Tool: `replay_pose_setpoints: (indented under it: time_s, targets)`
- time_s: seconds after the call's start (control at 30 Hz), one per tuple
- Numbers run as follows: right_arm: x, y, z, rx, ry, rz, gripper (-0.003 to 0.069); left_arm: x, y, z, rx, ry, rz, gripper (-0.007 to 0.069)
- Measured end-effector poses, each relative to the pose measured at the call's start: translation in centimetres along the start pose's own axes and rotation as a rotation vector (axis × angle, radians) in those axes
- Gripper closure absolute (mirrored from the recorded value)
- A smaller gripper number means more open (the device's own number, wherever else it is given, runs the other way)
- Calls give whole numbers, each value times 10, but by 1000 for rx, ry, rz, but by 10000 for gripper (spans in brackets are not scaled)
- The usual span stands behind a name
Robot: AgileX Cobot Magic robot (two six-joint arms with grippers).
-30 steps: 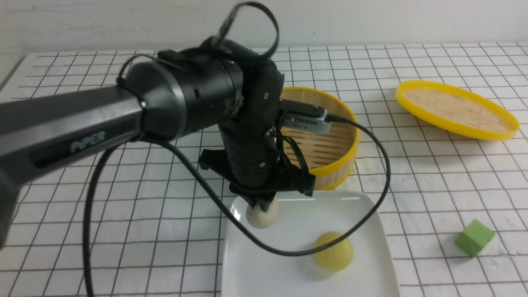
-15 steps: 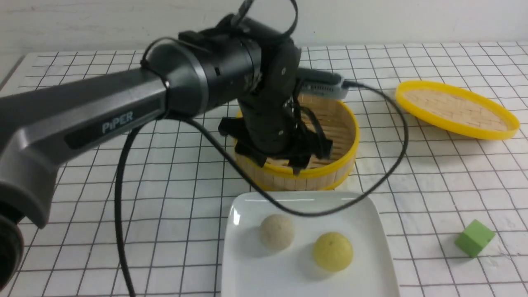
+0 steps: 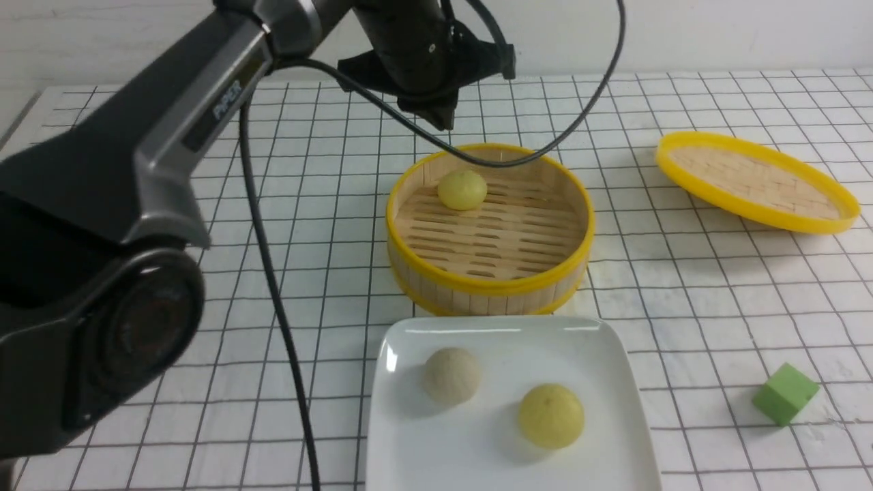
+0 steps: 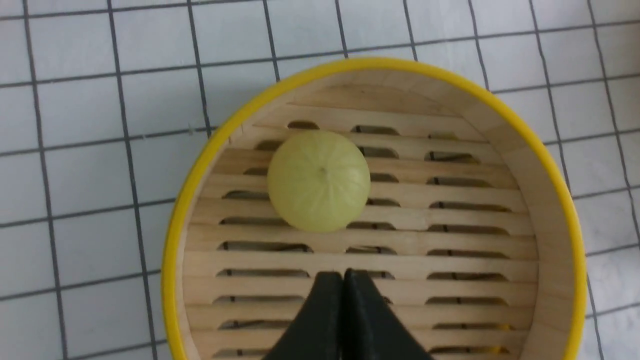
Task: Put the steamed buns into the plate on the white-black tablecloth.
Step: 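Reach into the bamboo steamer and grasp a bun with the left gripper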
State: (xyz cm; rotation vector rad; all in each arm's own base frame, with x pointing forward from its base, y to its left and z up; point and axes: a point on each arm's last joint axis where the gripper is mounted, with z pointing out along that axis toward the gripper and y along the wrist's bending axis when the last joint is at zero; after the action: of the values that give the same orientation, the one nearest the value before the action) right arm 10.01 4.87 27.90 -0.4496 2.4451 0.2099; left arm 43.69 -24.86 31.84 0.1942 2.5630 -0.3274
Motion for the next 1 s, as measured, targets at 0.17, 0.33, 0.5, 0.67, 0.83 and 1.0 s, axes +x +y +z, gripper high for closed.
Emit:
replay_pose_setpoints:
  time_s: [0.17,0.33,0.5,0.67,0.83,1.0]
  targets:
    - [0,0,0,0,0,0,600,4,-2,35,-3,19,6,464]
    - [0,0,0,-1,-4,0,599,14,-1,74,-14,54,10,258]
    - [-2,0,0,-3,-20,1,595,16,1,93,-27,36,21,141]
    - [-2,0,0,-4,-25,1,587,19,4,110,-47,16,36,124]
    - [-2,0,0,-4,-26,1,582,26,7,119,-70,70,22,302]
    - [-2,0,0,-5,-26,1,578,26,7,106,-79,123,27,568]
